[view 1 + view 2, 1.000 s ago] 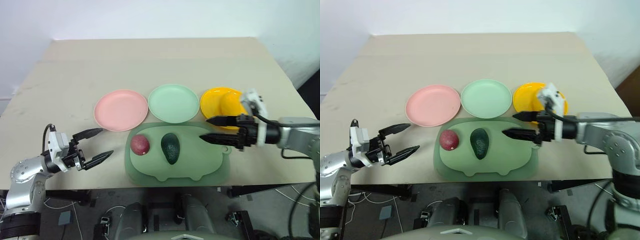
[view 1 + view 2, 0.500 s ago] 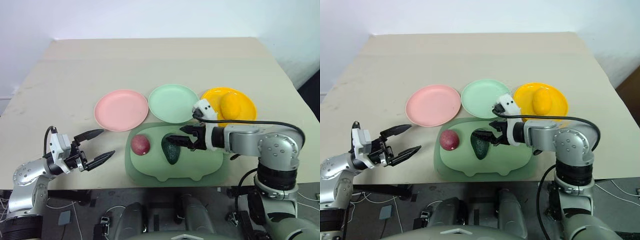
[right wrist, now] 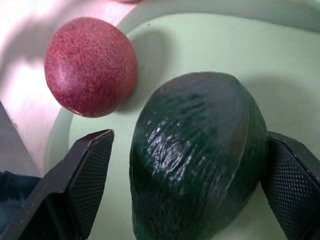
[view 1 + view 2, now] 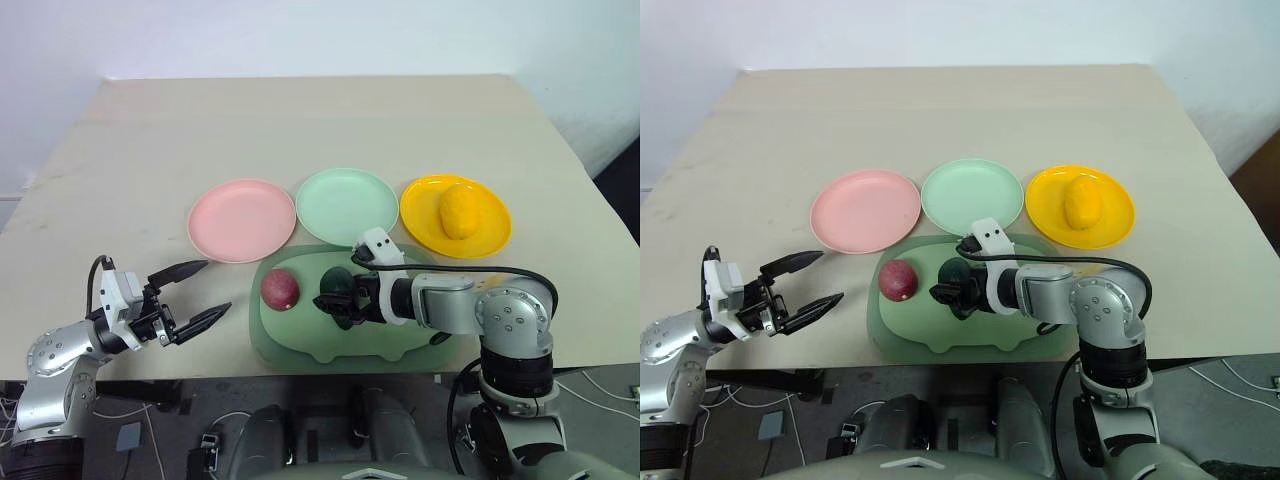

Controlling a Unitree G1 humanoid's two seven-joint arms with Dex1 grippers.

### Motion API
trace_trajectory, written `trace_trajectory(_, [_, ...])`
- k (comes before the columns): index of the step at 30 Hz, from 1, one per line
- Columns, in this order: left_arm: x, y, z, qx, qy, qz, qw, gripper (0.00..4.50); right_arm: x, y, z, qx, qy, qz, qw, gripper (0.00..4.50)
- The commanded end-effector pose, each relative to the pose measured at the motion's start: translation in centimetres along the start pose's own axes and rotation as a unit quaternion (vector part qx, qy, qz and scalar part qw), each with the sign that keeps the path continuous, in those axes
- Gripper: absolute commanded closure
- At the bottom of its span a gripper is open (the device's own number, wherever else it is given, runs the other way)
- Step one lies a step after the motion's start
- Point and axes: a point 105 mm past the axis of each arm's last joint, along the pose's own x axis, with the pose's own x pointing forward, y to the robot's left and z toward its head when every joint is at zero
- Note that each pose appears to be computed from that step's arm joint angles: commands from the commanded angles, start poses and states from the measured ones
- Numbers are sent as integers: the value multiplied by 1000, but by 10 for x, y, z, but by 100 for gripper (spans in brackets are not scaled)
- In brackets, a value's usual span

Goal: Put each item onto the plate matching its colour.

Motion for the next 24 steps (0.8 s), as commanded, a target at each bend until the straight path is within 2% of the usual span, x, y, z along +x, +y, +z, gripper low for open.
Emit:
trace_trajectory(1, [-1, -2, 9, 21, -4, -8, 1000, 0, -3, 3, 4, -24, -8, -7, 1000, 88])
trace_trajectory(3, [-1, -3, 8, 17, -2, -13, 1000, 0, -3, 1, 7, -26, -12, -8, 1000, 143])
trace_trajectory(5, [0, -6, 6, 13, 1, -25, 1000, 0, -7, 0, 13, -28, -20, -3, 999, 145])
trace_trajectory(11, [5, -10, 6, 3, -4, -47, 999, 0, -20, -10, 82, -16, -121, 18, 992, 145])
trace_trajectory(16, [13, -10, 6, 7, -6, -60, 998, 0, 2, -46, 121, -51, -152, -57, 986, 145])
trace_trajectory(23, [24, -17, 6, 0, -17, -75, 997, 0, 40, -93, 135, -93, -151, -115, 977, 145])
trace_trajectory(24, [25, -18, 6, 0, -18, -76, 997, 0, 42, -98, 136, -95, -151, -120, 977, 74])
